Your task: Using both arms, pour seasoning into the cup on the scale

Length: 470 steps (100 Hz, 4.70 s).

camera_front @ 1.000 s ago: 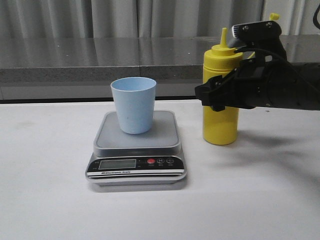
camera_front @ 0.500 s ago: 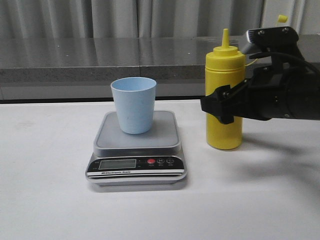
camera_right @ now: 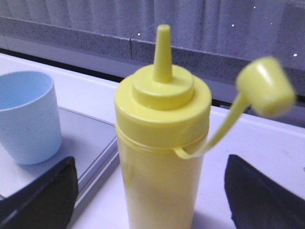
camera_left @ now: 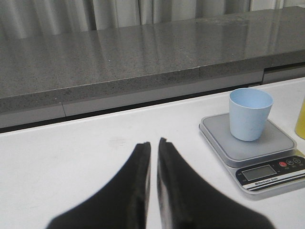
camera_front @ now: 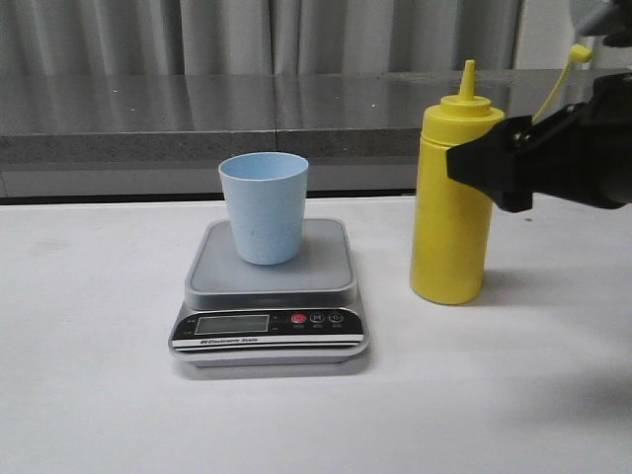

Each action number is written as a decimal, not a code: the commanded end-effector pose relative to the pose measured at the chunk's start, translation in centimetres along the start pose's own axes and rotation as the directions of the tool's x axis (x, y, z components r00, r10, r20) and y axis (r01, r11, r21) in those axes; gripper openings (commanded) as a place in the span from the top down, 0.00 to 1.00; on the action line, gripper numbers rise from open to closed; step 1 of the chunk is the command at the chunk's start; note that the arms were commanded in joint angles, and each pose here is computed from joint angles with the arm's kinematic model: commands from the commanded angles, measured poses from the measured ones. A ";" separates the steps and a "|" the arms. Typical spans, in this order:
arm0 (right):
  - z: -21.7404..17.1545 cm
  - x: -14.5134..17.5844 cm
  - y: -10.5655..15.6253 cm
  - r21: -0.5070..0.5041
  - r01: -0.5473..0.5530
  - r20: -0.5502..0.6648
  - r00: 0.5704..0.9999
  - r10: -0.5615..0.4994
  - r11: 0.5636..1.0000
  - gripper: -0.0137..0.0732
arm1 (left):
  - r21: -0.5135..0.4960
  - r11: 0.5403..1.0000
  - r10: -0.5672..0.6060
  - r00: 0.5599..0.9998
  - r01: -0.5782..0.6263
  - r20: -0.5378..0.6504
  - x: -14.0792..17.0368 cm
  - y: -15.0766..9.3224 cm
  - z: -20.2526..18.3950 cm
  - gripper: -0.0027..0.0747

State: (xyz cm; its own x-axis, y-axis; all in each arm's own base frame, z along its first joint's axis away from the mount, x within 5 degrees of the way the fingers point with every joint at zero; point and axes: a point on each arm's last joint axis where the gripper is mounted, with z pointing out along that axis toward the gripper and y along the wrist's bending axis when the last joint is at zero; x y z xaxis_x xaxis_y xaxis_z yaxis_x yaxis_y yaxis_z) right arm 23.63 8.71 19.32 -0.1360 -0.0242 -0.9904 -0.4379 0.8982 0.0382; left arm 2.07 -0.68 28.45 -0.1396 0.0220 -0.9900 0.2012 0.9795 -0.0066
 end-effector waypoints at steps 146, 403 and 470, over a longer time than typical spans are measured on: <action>-13.4 -3.5 1.1 0.115 0.002 0.329 0.944 -0.040 0.993 0.92 | 0.001 1.000 -0.019 0.996 0.019 0.086 -1.4 0.0 -0.2 0.92; -20.2 1.1 0.1 0.451 -0.069 0.261 0.964 -0.057 0.890 0.92 | 0.001 1.000 -0.019 0.996 0.019 0.082 -1.2 0.0 -0.1 0.92; -20.2 1.1 0.1 0.451 -0.069 0.261 0.964 -0.057 0.890 0.92 | -0.295 0.955 0.043 0.980 0.016 0.192 2.0 1.6 2.4 0.95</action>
State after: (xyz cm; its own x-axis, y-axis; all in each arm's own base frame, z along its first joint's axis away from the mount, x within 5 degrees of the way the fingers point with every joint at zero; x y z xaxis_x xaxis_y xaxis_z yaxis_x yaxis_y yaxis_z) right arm 5.66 -0.18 20.28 0.0427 0.0486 -0.9979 0.0274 0.9984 0.0498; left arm 4.30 0.44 25.40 -0.0257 0.0491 -0.9985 -0.0728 0.9960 0.0509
